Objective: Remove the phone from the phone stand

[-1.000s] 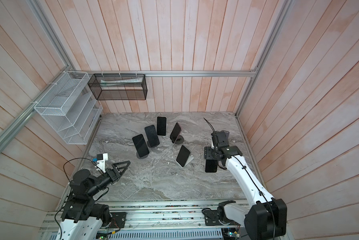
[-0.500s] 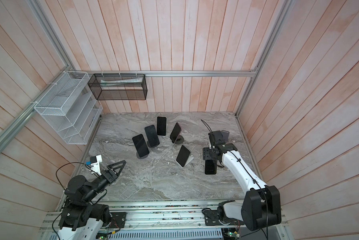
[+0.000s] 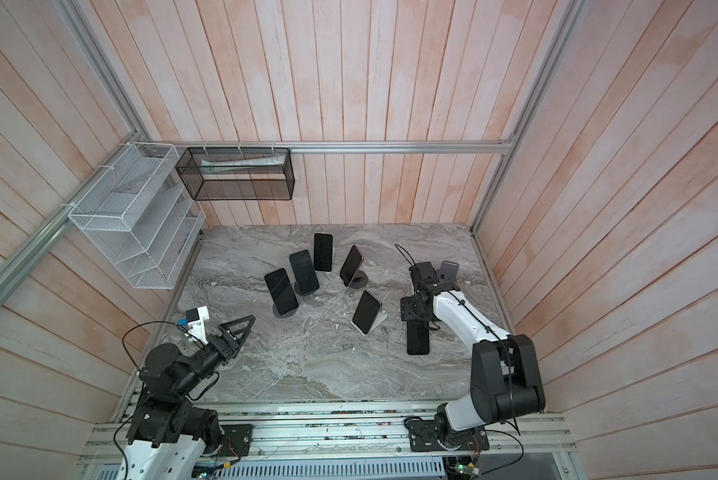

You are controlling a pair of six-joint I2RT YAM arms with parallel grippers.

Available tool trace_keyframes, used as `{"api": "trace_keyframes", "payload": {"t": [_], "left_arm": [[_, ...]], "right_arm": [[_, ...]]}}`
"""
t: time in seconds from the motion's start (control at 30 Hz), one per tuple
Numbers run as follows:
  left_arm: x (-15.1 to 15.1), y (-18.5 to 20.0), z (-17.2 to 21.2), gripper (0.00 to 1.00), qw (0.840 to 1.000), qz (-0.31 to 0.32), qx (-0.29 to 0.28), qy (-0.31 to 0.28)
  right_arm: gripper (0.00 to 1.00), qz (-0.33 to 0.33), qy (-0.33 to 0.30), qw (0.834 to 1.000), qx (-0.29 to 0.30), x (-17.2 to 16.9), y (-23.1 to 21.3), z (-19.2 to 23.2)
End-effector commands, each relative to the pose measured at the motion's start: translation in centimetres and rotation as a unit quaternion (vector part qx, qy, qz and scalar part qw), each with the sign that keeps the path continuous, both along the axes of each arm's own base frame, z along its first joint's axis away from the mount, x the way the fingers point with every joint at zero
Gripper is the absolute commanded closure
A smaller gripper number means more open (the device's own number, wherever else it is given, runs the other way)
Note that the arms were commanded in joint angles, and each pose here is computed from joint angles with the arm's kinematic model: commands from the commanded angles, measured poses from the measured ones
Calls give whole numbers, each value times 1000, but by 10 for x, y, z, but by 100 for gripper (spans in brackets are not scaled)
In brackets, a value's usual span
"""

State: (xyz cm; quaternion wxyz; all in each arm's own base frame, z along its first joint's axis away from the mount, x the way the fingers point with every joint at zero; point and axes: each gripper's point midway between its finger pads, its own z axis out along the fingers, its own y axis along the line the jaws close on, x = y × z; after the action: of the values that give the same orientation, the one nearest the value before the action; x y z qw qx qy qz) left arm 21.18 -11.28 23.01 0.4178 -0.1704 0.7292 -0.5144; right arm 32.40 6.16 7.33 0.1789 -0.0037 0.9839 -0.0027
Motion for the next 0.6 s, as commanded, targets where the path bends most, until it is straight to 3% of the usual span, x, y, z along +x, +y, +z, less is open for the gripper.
{"api": "trace_keyframes", "payload": {"t": [0.0,0.27,0.57], "left_arm": [[2,-5,-3,0,1000,-15,-7,-5],[13,-11,-11,0,1000,-29,-10,0],[15,-32,-19,0,995,-98,-12,-10]], "right_arm": [[34,-7,12,1000,2,5,1,-15],[34,-10,21,1000,-7,4,-1,-36],[33,-11,10,1000,-3,14,1,-37]]}}
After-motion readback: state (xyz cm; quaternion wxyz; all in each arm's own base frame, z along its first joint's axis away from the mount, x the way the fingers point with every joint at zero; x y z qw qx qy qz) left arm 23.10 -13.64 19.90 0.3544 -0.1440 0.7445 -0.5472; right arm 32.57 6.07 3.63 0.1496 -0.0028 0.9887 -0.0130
